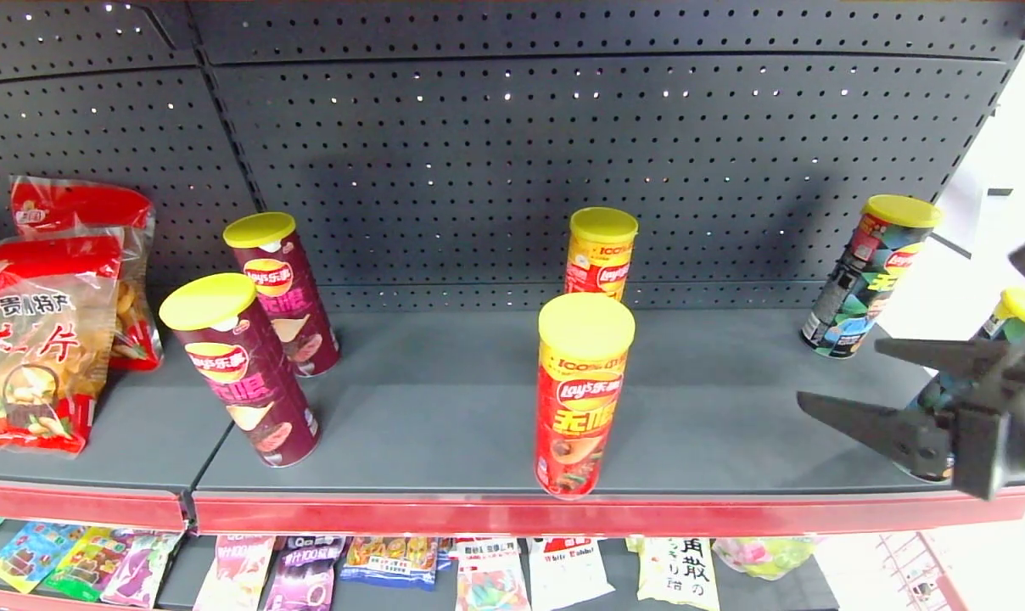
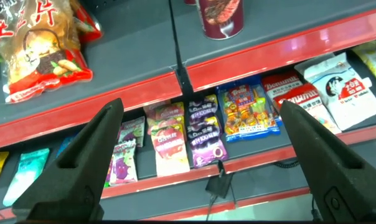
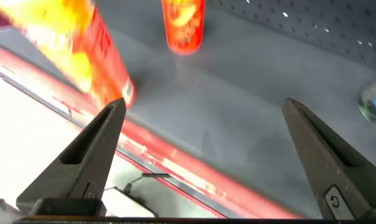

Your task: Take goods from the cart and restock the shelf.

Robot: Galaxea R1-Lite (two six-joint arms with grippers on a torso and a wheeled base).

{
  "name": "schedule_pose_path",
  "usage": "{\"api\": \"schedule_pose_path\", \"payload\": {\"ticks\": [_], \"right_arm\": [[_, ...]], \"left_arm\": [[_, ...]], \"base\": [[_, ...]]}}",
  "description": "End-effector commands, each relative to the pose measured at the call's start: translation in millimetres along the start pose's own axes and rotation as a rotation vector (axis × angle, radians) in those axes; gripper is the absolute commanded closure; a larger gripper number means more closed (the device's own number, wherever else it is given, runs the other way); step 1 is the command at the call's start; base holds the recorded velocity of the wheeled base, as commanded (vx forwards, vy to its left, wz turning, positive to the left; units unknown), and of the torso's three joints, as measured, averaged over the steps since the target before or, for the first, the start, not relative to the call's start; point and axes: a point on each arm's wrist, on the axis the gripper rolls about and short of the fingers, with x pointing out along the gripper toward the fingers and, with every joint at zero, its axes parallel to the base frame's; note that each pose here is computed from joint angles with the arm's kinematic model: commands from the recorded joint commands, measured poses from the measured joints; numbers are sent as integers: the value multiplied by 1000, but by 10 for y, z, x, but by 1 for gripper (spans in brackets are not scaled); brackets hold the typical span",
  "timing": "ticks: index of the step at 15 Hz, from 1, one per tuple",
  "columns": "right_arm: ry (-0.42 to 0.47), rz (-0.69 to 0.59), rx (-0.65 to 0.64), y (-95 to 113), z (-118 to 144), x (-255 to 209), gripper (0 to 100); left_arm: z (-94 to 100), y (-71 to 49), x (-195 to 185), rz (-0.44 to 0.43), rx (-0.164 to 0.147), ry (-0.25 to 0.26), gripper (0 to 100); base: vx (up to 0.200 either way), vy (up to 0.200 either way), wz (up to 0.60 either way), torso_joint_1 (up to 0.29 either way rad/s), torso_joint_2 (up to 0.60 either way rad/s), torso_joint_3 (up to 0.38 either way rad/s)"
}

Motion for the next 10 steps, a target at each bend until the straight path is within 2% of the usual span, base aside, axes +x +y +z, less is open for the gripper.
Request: {"api": "schedule_pose_path", "payload": {"ticks": [1,3,5,6,7,8,10], "right_arm": [[-98,-28,-10,32,-411,-553,0],[-151,-111,0,29,-624,-834,0],[-123,-265,32,29,-821,-1136,0],[-114,-323,48,56,-926,-1270,0],[-106,-398,70,125,-1113,-1419,0],[-113,-457,86,200,-1271,-1513,0],[-120,-550,115,338,-1550,-1596,0]], "left_arm": [[2,-1,9,-3,2,9,0],[4,-2,11,-5,3,12,0],[-1,-3,10,-9,-11,9,0],[-1,-5,9,-17,-25,6,0],[1,-11,6,-49,-61,-6,0],[14,-11,0,-67,-81,-17,0],[53,-2,-9,-76,-99,-27,0]], "base": [[0,0,0,0,0,0],[0,0,0,0,0,0],[0,0,0,0,0,0],[0,0,0,0,0,0],[0,0,0,0,0,0],[0,0,0,0,0,0],[0,0,0,0,0,0]]}}
